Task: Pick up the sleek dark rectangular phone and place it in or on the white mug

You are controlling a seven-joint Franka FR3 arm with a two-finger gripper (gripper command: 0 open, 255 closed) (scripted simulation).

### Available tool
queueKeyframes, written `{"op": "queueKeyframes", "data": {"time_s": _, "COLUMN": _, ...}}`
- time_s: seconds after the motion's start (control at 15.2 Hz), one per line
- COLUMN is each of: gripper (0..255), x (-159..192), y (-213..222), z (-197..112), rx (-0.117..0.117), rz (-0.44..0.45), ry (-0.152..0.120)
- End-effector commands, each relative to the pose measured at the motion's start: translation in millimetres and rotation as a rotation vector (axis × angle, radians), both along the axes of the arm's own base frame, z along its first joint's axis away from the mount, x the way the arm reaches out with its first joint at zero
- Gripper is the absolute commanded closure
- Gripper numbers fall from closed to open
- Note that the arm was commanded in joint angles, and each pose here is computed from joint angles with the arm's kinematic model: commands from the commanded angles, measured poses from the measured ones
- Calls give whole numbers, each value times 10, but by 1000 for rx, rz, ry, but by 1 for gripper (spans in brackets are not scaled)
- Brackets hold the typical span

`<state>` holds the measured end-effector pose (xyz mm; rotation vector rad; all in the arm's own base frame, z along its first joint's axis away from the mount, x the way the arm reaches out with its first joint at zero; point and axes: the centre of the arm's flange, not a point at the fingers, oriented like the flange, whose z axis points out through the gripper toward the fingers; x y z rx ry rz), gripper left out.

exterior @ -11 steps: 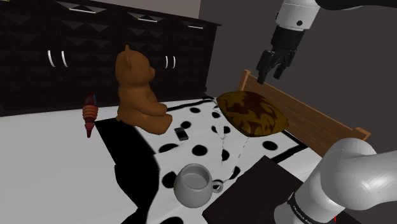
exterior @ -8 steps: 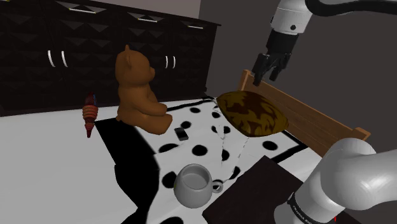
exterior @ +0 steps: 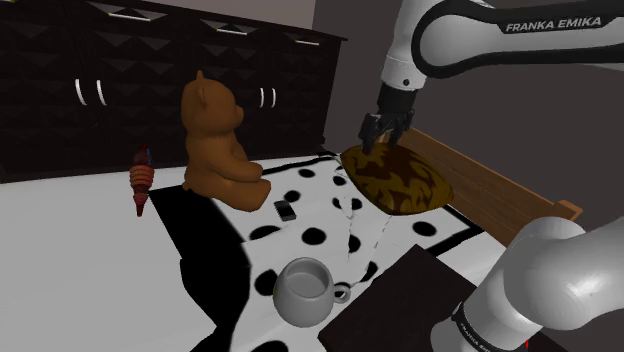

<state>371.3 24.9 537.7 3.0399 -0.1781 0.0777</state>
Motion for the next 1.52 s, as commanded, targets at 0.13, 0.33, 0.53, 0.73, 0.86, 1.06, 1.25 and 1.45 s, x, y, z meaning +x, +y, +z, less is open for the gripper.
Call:
{"op": "queueKeyframes", "data": {"time_s": 0.13, "gripper": 0, "x": 340, "y": 55, "z": -421, "rx": 5, "rz": -2, "ry": 1}}
{"op": "queueKeyframes", "data": {"time_s": 0.33, "gripper": 0, "x": 590, "y": 87, "z": -729, "rx": 8, "rz": -3, "ry": 3}}
{"op": "queueKeyframes", "data": {"time_s": 0.53, "gripper": 0, "x": 839, "y": 120, "z": -1036, "rx": 12, "rz": -4, "ry": 6}}
{"op": "queueKeyframes", "data": {"time_s": 0.73, "gripper": 0, "x": 1088, "y": 154, "z": -1345, "rx": 15, "rz": -6, "ry": 8}}
{"op": "queueKeyframes", "data": {"time_s": 0.86, "gripper": 0, "x": 1253, "y": 177, "z": -1551, "rx": 18, "rz": -7, "ry": 10}}
{"op": "queueKeyframes", "data": {"time_s": 1.06, "gripper": 0, "x": 1501, "y": 212, "z": -1860, "rx": 21, "rz": -8, "ry": 12}}
{"op": "queueKeyframes", "data": {"time_s": 1.25, "gripper": 0, "x": 1748, "y": 248, "z": -2169, "rx": 24, "rz": -9, "ry": 15}}
{"op": "queueKeyframes", "data": {"time_s": 1.45, "gripper": 0, "x": 1994, "y": 284, "z": -2479, "rx": 28, "rz": -11, "ry": 17}}
